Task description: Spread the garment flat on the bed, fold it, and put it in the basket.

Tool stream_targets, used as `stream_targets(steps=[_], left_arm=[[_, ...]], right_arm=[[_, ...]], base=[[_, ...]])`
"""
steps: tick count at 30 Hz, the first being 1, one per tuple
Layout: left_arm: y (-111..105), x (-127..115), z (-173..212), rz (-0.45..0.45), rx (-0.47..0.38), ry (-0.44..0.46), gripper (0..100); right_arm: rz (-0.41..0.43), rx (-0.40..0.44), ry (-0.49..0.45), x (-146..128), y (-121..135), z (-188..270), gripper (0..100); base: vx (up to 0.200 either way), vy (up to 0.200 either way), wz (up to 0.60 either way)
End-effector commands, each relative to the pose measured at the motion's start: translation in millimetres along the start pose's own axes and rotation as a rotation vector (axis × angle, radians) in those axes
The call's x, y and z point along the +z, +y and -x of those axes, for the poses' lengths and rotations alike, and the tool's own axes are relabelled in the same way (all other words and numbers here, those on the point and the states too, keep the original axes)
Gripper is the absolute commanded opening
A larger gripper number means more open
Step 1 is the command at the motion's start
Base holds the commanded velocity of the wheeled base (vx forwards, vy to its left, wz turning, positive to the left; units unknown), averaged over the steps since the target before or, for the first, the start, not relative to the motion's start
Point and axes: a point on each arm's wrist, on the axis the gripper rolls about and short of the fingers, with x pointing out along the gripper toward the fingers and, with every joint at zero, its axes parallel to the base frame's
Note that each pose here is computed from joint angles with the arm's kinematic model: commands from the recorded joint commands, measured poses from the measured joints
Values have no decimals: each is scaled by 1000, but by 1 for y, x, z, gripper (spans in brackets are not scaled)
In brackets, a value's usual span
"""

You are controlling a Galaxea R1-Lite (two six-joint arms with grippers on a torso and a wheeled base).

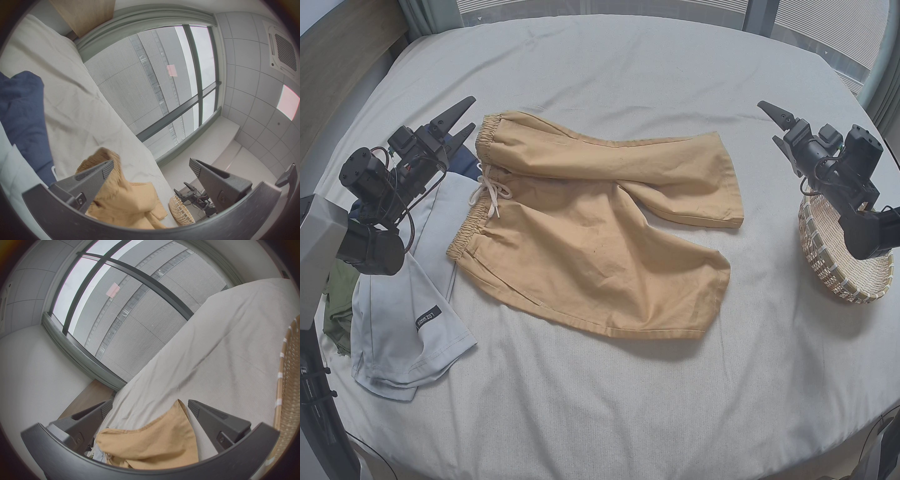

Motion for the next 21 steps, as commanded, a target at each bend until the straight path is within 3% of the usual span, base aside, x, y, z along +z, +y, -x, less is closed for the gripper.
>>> stream_targets(steps=[1, 7, 11, 15, 18, 21], left_arm=[[16, 16, 17, -2, 72, -8, 100], [30, 35, 40, -15, 148, -35, 100], [32, 31, 58, 2, 204, -29, 100], [4, 16, 85, 16, 225, 41, 100], [-14, 4, 111, 50, 229, 146, 100], [-26, -6, 128, 81, 259, 181, 100]], right_arm=[[-7, -4, 21, 1, 12, 21, 100], [-42, 2, 128, -19, 33, 59, 100], [-78, 11, 255, -45, 44, 92, 100], [-99, 28, 339, -61, 50, 120, 100], [-94, 47, 327, -65, 50, 129, 100], [-93, 52, 318, -67, 48, 133, 100]], base=[[0, 0, 0], [0, 0, 0], [0, 0, 0], [0, 0, 0], [0, 0, 0], [0, 0, 0]])
